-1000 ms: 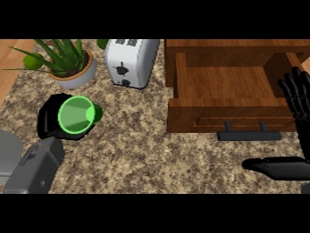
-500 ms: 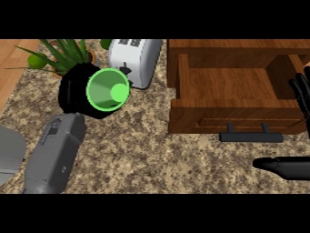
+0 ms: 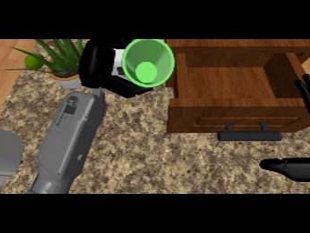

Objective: Pick up the cup, place it into the drawer and close the drawer

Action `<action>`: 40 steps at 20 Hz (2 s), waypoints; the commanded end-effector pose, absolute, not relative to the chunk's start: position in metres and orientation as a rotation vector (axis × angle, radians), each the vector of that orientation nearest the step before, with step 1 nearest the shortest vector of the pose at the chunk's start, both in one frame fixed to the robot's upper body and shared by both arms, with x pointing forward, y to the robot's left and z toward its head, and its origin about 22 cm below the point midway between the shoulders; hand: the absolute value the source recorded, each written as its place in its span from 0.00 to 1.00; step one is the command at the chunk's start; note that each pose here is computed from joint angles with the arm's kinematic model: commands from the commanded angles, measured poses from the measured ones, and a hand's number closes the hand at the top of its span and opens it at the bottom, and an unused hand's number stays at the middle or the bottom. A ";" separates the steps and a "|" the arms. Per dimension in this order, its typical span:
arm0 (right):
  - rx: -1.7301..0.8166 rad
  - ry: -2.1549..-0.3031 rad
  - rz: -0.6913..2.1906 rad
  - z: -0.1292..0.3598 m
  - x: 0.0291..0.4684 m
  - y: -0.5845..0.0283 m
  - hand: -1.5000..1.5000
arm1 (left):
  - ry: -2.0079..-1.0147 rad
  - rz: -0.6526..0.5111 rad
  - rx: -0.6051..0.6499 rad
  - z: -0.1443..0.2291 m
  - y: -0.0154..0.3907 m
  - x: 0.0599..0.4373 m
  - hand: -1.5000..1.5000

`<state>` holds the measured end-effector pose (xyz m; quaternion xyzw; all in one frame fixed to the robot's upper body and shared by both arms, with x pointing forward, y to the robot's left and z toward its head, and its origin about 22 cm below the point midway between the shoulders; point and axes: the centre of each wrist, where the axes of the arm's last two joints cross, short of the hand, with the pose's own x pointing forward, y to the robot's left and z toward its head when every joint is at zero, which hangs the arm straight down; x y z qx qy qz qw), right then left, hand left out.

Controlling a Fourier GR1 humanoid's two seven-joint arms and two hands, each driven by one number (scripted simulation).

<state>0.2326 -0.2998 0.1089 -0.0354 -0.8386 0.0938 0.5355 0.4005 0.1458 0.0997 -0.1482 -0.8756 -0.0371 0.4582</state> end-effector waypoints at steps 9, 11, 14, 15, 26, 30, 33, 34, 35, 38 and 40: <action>-0.056 -2.010 0.232 0.119 0.243 -0.294 0.00 | -2.055 -0.140 -0.293 0.166 0.066 0.424 1.00; -0.045 -2.005 0.251 0.103 0.232 -0.298 0.00 | -2.023 -0.132 -0.282 0.157 0.057 0.428 1.00; -0.048 -2.024 0.233 0.108 0.238 -0.293 0.00 | -1.987 -0.143 -0.279 0.173 0.046 0.434 1.00; -0.066 -2.022 0.277 0.115 0.235 -0.283 0.00 | -1.998 -0.132 -0.256 0.155 0.045 0.432 1.00; -0.066 -2.018 0.252 0.122 0.253 -0.298 0.00 | -1.904 -0.238 -0.195 0.148 0.022 0.433 1.00; -0.055 -2.023 0.285 0.129 0.240 -0.299 0.00 | -1.863 -0.305 -0.098 0.135 0.021 0.431 1.00; -0.033 -2.013 0.268 0.119 0.248 -0.284 0.00 | -1.839 -0.349 -0.058 0.131 0.017 0.429 1.00; -0.046 -2.008 0.288 0.119 0.260 -0.300 0.00 | -1.858 -0.374 -0.052 0.132 0.017 0.430 0.00; -0.042 -2.033 0.263 0.124 0.250 -0.285 0.00 | -1.817 -0.383 -0.072 0.116 0.020 0.424 0.00; -0.021 -2.016 0.271 0.112 0.240 -0.300 0.00 | -1.799 -0.445 -0.011 0.109 0.020 0.423 0.00; -0.020 -2.025 0.281 0.112 0.244 -0.289 0.00 | -1.793 -0.477 0.044 0.107 0.015 0.420 0.00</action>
